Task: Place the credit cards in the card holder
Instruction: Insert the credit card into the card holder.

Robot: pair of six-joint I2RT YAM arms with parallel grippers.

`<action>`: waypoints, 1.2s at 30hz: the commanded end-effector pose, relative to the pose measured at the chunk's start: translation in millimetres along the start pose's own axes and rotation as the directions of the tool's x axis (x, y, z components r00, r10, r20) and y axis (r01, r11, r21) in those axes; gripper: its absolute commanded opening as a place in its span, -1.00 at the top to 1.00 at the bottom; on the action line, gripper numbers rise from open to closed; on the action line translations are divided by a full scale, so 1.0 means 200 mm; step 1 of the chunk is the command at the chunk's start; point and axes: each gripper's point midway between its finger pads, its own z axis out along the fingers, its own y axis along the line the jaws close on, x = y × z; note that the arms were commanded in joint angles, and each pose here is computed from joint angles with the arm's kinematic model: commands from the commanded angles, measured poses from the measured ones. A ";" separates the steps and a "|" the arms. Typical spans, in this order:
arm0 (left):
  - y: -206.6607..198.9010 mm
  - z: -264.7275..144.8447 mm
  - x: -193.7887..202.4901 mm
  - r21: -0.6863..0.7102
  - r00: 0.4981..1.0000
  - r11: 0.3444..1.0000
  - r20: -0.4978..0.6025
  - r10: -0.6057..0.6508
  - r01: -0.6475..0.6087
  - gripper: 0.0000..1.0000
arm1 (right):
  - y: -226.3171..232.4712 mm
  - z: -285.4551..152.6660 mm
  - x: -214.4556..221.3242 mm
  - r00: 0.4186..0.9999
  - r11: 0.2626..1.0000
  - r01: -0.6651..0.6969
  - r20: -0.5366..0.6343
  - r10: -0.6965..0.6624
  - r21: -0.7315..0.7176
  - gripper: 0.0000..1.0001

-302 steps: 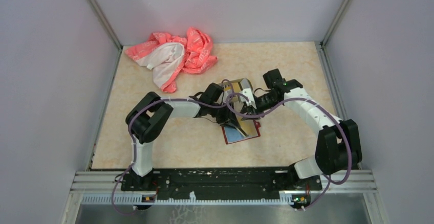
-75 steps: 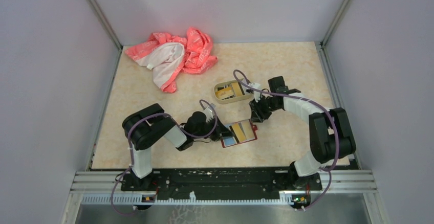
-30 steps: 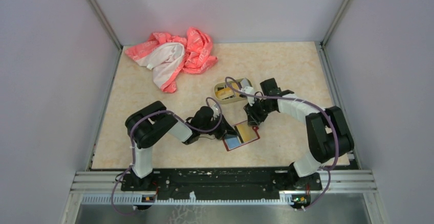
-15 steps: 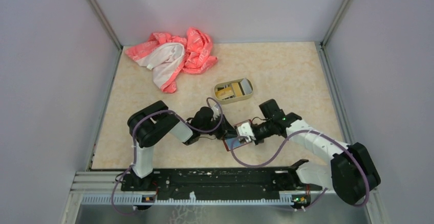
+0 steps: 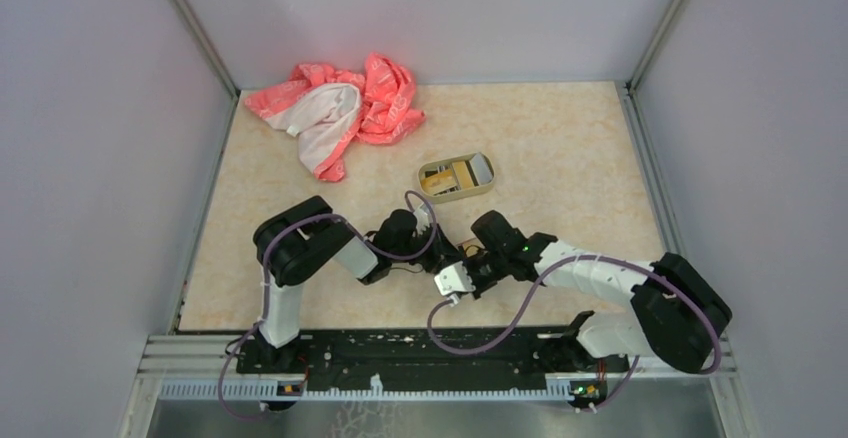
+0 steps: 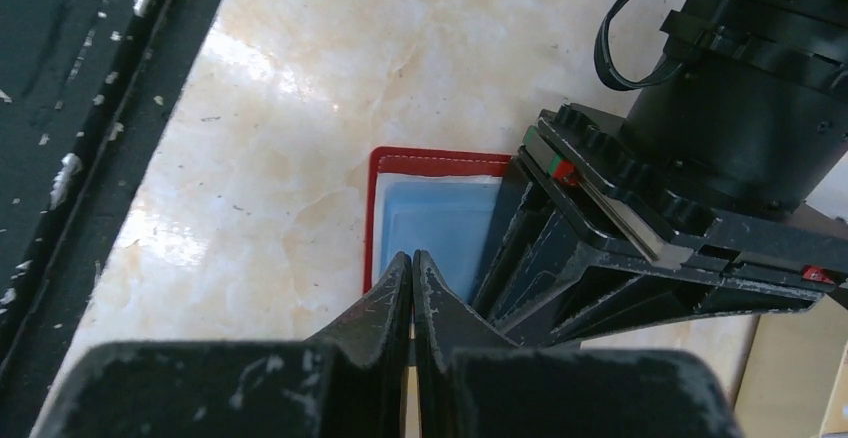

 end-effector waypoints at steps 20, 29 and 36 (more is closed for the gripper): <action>0.11 0.00 0.02 -0.042 1.000 0.999 -0.024 -0.017 0.016 0.50 | -0.13 -0.03 0.19 0.949 0.999 0.024 -0.315 -0.011 0.038 1.00; 0.12 -0.03 0.00 -0.038 1.000 0.999 -0.007 -0.015 0.014 0.44 | -0.14 -0.12 0.23 0.951 0.998 -0.054 -0.303 0.065 0.045 1.00; 0.09 -0.06 -0.03 -0.021 1.000 1.000 0.016 0.008 -0.008 0.41 | -0.14 -0.16 0.25 0.954 0.994 -0.100 -0.278 0.110 0.049 1.00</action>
